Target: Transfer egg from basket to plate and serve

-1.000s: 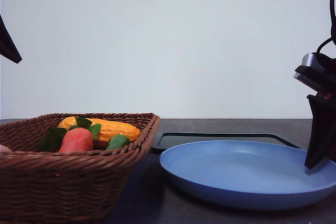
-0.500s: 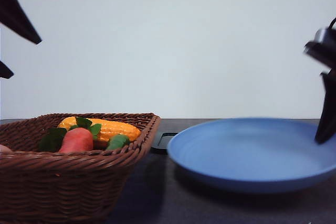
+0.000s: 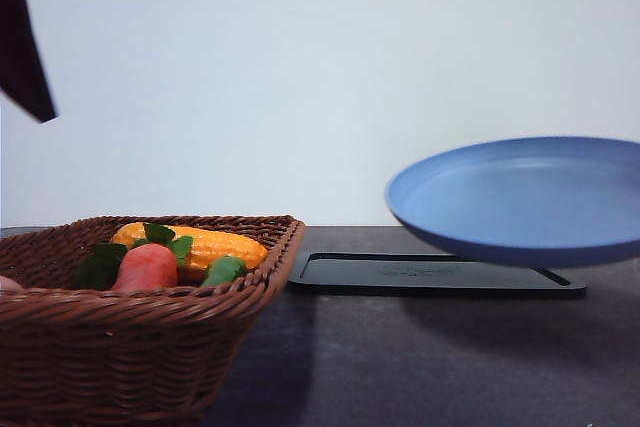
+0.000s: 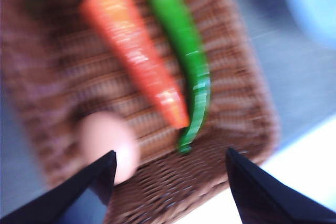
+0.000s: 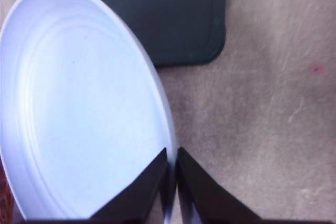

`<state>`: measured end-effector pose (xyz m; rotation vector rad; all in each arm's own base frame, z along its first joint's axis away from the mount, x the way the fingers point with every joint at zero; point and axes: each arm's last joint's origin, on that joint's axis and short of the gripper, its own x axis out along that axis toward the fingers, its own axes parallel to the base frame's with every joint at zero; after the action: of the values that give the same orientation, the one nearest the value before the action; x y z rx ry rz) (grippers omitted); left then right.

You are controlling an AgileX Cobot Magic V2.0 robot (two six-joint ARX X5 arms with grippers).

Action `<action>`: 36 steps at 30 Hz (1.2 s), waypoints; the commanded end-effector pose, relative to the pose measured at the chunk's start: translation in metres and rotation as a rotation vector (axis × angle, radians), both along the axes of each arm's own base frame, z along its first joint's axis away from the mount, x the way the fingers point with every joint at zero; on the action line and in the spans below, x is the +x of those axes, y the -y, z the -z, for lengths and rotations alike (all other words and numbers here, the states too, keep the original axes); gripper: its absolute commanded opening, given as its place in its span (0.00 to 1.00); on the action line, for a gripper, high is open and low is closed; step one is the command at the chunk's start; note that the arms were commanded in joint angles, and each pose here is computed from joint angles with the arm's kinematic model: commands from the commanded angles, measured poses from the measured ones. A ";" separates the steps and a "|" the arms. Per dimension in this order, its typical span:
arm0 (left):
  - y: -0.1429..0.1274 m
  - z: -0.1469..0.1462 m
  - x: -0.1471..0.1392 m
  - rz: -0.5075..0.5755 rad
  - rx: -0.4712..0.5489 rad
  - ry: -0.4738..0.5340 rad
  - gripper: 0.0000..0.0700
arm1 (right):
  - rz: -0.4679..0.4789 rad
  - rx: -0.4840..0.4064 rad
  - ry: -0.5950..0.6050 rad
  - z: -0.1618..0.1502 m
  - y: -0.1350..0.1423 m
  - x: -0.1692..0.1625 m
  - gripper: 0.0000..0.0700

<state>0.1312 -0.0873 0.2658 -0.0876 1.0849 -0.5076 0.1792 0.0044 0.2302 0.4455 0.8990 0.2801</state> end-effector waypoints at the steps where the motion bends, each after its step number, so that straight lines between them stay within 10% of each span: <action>1: 0.005 -0.006 0.001 -0.033 0.015 0.004 0.61 | 0.007 0.010 0.007 -0.003 0.000 0.001 0.00; 36: 0.066 0.076 0.045 -0.017 0.388 -0.263 0.54 | 0.003 0.013 0.011 -0.003 0.000 0.001 0.00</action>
<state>0.1746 -0.1486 0.1907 0.1768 1.4174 -0.2713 0.1785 0.0044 0.2306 0.4464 0.8982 0.2816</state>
